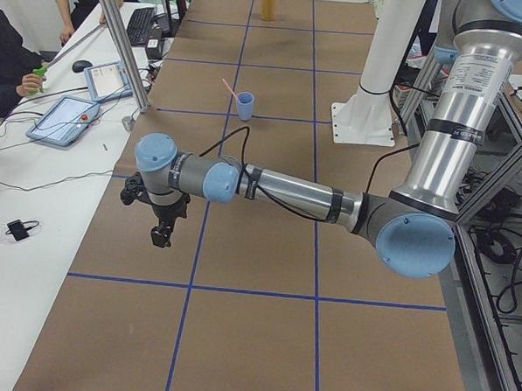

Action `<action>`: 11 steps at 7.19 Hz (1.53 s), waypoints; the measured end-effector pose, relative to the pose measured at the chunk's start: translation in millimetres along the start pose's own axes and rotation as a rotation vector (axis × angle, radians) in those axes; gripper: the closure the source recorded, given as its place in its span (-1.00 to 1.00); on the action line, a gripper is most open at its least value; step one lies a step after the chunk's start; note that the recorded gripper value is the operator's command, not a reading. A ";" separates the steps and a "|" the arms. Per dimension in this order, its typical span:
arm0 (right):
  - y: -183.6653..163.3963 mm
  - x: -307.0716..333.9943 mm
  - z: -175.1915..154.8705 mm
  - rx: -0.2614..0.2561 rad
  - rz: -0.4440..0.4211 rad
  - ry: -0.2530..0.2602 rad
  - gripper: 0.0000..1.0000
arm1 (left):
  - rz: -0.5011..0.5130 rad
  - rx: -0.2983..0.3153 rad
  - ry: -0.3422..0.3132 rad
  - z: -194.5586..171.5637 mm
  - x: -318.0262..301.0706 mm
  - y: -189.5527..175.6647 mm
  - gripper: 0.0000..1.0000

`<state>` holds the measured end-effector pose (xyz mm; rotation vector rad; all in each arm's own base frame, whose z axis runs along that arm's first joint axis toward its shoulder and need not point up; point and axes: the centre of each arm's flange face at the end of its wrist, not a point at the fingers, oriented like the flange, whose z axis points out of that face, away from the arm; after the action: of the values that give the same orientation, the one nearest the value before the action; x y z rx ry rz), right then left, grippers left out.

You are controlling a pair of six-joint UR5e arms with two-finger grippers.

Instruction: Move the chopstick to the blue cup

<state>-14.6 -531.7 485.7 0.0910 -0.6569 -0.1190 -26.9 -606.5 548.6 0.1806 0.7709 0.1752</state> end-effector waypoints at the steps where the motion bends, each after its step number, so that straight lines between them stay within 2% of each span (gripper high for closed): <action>1: 28.1 45.4 19.6 -0.046 -0.007 0.022 -1.00 | -0.010 0.020 -0.001 -9.2 -9.5 4.8 -0.97; 3: 50.7 74.5 36.4 -0.083 0.002 0.036 -1.00 | -0.048 0.049 0.024 -19.7 -36.8 27.0 -0.97; 6: 53.7 107.4 37.0 -0.064 0.079 0.036 -1.00 | -0.068 0.038 0.033 10.9 -69.3 82.5 -0.97; 7: 53.4 118.9 43.3 -0.052 0.117 0.027 -1.00 | -0.074 0.033 0.032 15.7 -73.9 90.3 -0.97; 9: 56.6 137.9 53.4 -0.047 0.186 -0.027 -1.00 | -0.105 0.010 0.033 26.3 -84.1 99.5 -0.97; 11: 59.0 145.4 55.0 -0.045 0.215 -0.065 -1.00 | -0.125 -0.002 0.032 31.9 -89.4 103.4 -0.97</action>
<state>70.7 -496.1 623.9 -0.0273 -0.7241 0.0705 -76.8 -529.2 654.6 0.1272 0.8114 0.0608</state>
